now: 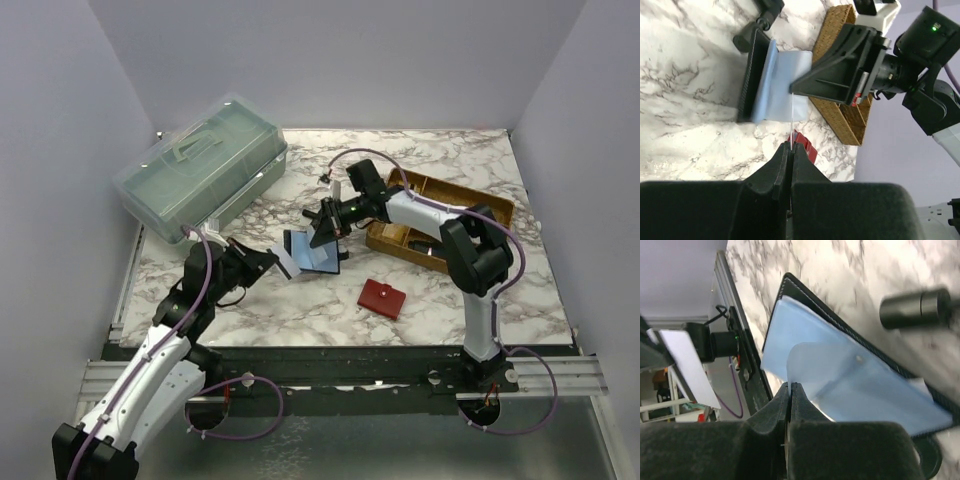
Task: Take the credit cards out of the card holder
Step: Place the card holder at the center of the board.
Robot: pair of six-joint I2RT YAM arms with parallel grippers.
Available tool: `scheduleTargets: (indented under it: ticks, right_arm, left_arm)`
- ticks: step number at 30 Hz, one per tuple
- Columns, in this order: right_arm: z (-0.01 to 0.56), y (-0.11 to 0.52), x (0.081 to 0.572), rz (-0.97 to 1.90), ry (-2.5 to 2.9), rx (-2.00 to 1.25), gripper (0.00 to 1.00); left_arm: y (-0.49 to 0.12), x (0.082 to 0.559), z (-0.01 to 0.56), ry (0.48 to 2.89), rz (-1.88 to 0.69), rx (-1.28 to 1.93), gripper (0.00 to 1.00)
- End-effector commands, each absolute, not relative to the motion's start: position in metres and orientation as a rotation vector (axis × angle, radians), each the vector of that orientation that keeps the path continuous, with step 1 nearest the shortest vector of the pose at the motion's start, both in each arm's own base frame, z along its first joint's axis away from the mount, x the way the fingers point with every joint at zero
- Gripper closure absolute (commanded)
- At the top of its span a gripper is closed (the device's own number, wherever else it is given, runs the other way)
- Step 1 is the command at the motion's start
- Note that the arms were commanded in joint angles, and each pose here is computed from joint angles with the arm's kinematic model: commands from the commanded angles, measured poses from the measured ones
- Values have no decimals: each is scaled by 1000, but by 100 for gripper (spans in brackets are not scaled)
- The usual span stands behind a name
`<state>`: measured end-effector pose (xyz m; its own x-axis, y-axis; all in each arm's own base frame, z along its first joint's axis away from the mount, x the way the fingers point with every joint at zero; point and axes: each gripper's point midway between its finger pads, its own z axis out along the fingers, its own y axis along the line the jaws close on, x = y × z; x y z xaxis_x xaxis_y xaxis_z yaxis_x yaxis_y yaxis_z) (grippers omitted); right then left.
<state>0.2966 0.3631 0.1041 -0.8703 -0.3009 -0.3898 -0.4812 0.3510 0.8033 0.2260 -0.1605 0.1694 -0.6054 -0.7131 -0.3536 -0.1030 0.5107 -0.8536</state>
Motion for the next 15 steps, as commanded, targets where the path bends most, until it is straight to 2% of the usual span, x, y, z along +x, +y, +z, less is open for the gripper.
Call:
scheduleTargets:
  ticks: [1,5,9,15]
  right_arm:
    - [84,381,289,1512,2503,-840,97]
    - [83,388,283,1530,2477,-924,79]
    - [101,379,289,1432,2381,-1031,60]
    - [154,335,293,1421,2159,-1116,48]
  left_arm:
    - [-145,238,192,2044,-920,-603,100]
    - [-146,240,206,2040,-910,-560,100]
    - [-153,236,210,2039,-964,-532,100]
    - [-185,227,224,2001,-1186,-350,100]
